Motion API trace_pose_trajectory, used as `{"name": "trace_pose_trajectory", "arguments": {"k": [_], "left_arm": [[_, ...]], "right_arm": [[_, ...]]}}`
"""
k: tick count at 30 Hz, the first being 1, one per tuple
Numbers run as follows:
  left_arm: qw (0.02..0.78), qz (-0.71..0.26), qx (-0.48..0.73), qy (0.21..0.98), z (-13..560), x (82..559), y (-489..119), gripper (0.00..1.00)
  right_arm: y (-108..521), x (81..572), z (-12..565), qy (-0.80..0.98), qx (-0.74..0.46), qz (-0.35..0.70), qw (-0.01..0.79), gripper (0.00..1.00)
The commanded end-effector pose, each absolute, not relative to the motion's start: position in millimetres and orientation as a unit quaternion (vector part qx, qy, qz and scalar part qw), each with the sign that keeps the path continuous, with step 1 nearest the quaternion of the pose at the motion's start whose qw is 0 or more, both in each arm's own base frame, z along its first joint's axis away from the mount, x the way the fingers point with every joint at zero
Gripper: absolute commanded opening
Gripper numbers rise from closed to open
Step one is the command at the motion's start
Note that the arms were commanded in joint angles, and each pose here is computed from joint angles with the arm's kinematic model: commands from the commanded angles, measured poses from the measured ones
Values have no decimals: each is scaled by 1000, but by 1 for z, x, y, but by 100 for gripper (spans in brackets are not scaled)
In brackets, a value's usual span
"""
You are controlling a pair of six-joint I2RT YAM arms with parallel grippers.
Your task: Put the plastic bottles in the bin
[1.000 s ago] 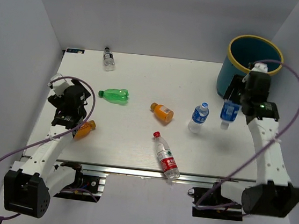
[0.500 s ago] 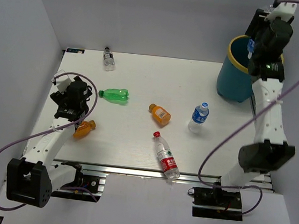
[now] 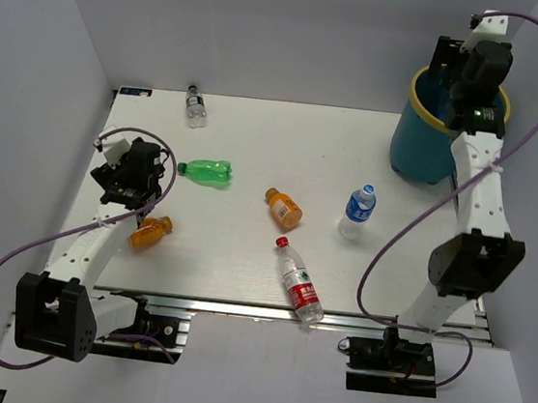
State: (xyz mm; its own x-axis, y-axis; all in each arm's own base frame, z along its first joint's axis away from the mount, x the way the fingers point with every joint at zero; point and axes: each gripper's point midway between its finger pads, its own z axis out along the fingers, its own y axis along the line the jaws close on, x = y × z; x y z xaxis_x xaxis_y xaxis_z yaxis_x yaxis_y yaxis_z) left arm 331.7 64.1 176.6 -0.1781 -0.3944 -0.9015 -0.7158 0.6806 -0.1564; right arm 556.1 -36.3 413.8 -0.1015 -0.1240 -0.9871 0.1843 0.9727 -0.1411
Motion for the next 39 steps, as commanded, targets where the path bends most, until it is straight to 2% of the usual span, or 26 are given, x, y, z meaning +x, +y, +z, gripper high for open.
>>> {"name": "trace_pose_trajectory", "arguments": {"k": [1, 3, 7, 9, 11, 12, 14, 16, 17, 22, 32, 39], "left_arm": [[528, 131, -377, 749, 189, 338, 60, 98], [527, 124, -375, 752, 189, 340, 57, 98], [530, 108, -371, 755, 187, 340, 53, 98], [527, 101, -367, 760, 188, 338, 50, 98], [527, 105, -367, 760, 188, 334, 52, 98], [529, 105, -368, 757, 190, 332, 52, 98], [530, 107, -370, 756, 189, 328, 54, 98], [531, 102, -369, 756, 188, 327, 53, 98], [531, 101, -369, 756, 188, 327, 52, 98], [534, 90, -362, 759, 187, 330, 48, 98], [537, 90, -368, 753, 188, 325, 50, 98], [535, 105, -376, 749, 185, 323, 55, 98]], "right_arm": [[2, 502, 487, 679, -20, -19, 734, 89], [19, 481, 489, 689, -49, 6, 723, 89], [78, 437, 459, 737, -137, 76, 658, 89], [117, 419, 411, 778, -166, 79, 601, 89], [121, 404, 385, 805, -139, 41, 576, 89], [135, 395, 352, 826, -140, 44, 544, 89], [135, 384, 333, 842, -78, 66, 529, 89], [134, 372, 290, 864, -59, 67, 496, 89], [134, 364, 286, 863, -48, 74, 497, 89], [146, 344, 246, 873, -83, 111, 467, 89], [133, 340, 187, 900, -82, 67, 422, 89], [112, 347, 150, 921, -47, -3, 387, 89]]}}
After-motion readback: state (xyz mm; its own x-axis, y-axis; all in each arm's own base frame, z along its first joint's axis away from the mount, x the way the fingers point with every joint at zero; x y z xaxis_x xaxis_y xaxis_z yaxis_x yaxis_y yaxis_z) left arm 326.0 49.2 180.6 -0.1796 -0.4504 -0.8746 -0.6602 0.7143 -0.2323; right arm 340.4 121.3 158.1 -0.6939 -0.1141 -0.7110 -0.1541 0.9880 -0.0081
